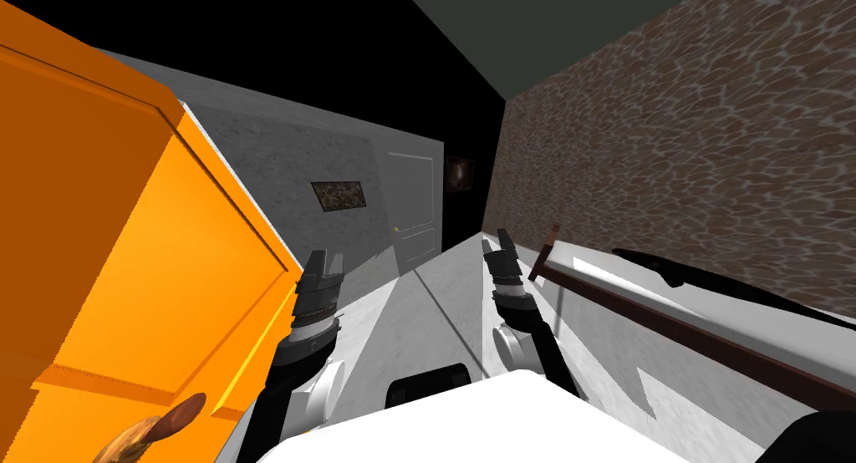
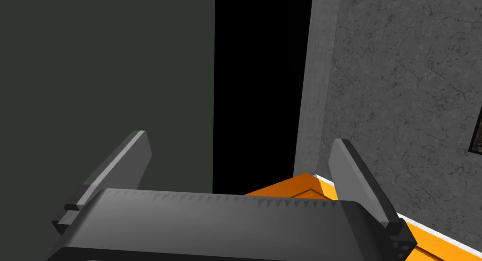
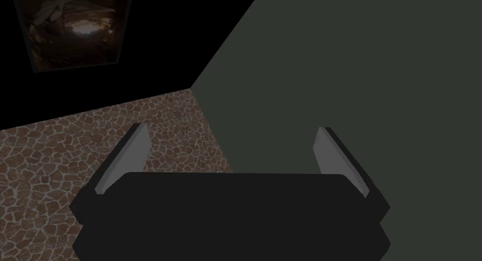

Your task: Pull the door open

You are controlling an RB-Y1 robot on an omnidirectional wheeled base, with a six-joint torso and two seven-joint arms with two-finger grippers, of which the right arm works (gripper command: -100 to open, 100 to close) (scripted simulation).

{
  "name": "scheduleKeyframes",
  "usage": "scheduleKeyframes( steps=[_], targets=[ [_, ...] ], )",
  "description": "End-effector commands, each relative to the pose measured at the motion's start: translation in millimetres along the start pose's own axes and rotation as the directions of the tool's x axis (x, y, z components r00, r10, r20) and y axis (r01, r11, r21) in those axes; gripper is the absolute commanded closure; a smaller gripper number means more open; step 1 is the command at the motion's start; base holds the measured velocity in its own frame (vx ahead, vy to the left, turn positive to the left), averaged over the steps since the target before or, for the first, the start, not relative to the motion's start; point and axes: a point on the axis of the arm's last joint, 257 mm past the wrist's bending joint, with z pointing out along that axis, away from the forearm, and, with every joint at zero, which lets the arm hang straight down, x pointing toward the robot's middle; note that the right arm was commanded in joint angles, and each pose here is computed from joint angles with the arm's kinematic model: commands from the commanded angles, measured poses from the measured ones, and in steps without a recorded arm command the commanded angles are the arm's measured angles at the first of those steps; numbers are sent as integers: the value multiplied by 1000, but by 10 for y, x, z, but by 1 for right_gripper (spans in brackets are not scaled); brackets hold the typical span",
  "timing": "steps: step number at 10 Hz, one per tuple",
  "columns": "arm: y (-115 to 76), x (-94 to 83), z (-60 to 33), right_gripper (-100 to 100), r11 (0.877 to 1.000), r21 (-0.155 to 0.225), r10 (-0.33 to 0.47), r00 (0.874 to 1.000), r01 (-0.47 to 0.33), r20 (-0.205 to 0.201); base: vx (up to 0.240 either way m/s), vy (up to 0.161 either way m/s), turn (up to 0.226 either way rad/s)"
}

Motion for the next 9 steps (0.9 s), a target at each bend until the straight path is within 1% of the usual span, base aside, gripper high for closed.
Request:
scheduleKeyframes(
  steps=[1, 4, 6, 7, 8, 9],
  targets=[
    [-105, 33, -26, -100, 999, 12, -38, 999, 38, -20, 56, 24, 59],
    [-297, 83, -78, -100, 994, 33, -105, 993, 107, -53, 121, 54, 56],
    [-466, 118, -129, -100, 985, 48, -163, 983, 168, -81, 139, 79, 61],
    [-513, 126, -143, -100, 982, 51, -179, 980, 184, -89, 136, 37, 52],
    [-617, 143, -177, -100, 973, 59, -214, 971, 221, -106, 141, 45, 71],
    [-669, 151, -195, -100, 969, 63, -231, 966, 240, -115, 120, 62, 48]
  ],
)
